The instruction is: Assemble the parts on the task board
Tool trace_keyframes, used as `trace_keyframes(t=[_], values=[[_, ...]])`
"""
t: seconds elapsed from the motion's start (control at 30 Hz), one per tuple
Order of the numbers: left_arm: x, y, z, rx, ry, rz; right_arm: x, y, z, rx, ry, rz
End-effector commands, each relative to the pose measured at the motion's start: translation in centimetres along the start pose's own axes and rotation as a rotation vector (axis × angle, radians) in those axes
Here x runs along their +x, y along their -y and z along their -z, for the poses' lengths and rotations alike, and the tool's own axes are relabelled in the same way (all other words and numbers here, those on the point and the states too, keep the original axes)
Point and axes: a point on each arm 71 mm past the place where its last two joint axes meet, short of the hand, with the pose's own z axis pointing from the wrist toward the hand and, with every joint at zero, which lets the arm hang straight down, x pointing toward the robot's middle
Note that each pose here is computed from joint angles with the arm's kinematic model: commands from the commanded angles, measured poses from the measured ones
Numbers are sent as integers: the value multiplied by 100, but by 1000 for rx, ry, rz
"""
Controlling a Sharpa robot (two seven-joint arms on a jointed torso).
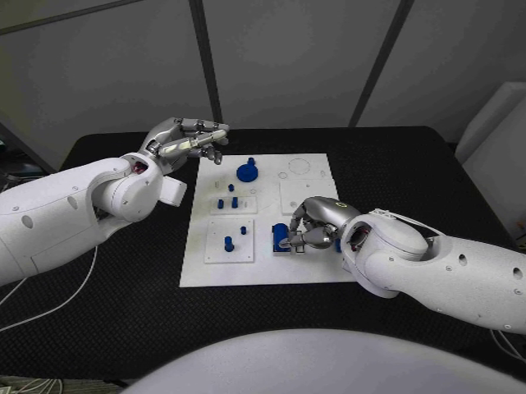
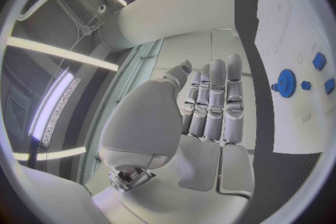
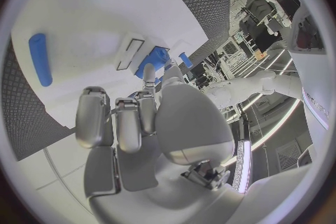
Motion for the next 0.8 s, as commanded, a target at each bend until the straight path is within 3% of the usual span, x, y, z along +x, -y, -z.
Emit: trace_keyframes(t=[0.03,0.8], values=[[12,10,-5,2,-12,9,-2,-3,-9,-10,-10,16],[15,4,-9,0,-15,10,23,-27,-50,-36,-16,19]])
